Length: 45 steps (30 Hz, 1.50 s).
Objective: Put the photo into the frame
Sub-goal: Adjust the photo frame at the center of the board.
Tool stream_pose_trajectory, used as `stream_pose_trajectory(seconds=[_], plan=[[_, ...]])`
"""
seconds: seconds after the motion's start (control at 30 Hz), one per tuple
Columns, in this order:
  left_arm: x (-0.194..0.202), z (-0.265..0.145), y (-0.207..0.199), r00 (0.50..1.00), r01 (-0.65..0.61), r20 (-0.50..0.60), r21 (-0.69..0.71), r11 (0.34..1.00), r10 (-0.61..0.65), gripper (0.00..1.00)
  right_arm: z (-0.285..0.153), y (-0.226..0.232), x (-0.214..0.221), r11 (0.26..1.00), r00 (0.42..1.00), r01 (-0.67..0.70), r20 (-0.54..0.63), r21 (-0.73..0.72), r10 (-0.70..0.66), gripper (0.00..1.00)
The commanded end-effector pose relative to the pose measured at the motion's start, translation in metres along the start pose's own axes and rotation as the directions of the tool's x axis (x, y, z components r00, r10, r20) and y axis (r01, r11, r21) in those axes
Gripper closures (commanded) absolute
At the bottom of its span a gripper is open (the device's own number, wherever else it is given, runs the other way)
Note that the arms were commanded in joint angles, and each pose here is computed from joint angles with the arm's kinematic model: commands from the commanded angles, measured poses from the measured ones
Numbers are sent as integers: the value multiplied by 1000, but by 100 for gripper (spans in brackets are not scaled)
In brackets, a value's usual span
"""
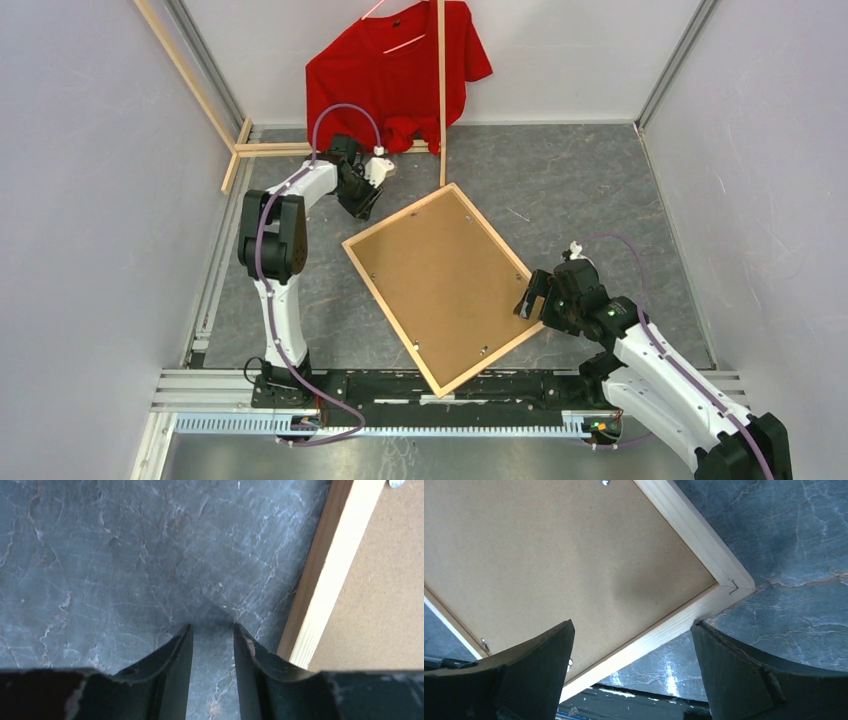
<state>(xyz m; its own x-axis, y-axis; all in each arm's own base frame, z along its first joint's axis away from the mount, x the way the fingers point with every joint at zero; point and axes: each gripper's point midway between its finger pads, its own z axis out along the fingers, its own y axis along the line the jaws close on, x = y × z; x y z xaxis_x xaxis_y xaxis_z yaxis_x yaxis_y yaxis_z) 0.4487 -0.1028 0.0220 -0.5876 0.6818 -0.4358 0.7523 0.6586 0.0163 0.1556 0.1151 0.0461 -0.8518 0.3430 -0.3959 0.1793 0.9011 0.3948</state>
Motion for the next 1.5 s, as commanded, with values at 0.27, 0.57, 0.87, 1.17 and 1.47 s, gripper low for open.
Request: stream_pose_trajectory(seconds=[0.27,0.57,0.87,1.17,1.47], plan=[[30,11,-44,1000,-13,-11,125,992,14,60,13,-17,16,998,999,-28,-20,55,29,27],[41,10,-64,999,-35,-27,144,989,39,62,-7,-18,17,996,998,-65,-15,58,66,12],[44,9,-66,999,-40,-30,147,988,45,62,-2,-9,10,992,992,-122,14,22,122,14],[52,5,-85,997,-60,-33,211,976,68,64,17,-16,-9,989,991,-107,85,100,99,30],[85,-1,-146,982,-136,-74,372,918,176,66,6,-5,-33,992,984,-92,158,91,77,62]])
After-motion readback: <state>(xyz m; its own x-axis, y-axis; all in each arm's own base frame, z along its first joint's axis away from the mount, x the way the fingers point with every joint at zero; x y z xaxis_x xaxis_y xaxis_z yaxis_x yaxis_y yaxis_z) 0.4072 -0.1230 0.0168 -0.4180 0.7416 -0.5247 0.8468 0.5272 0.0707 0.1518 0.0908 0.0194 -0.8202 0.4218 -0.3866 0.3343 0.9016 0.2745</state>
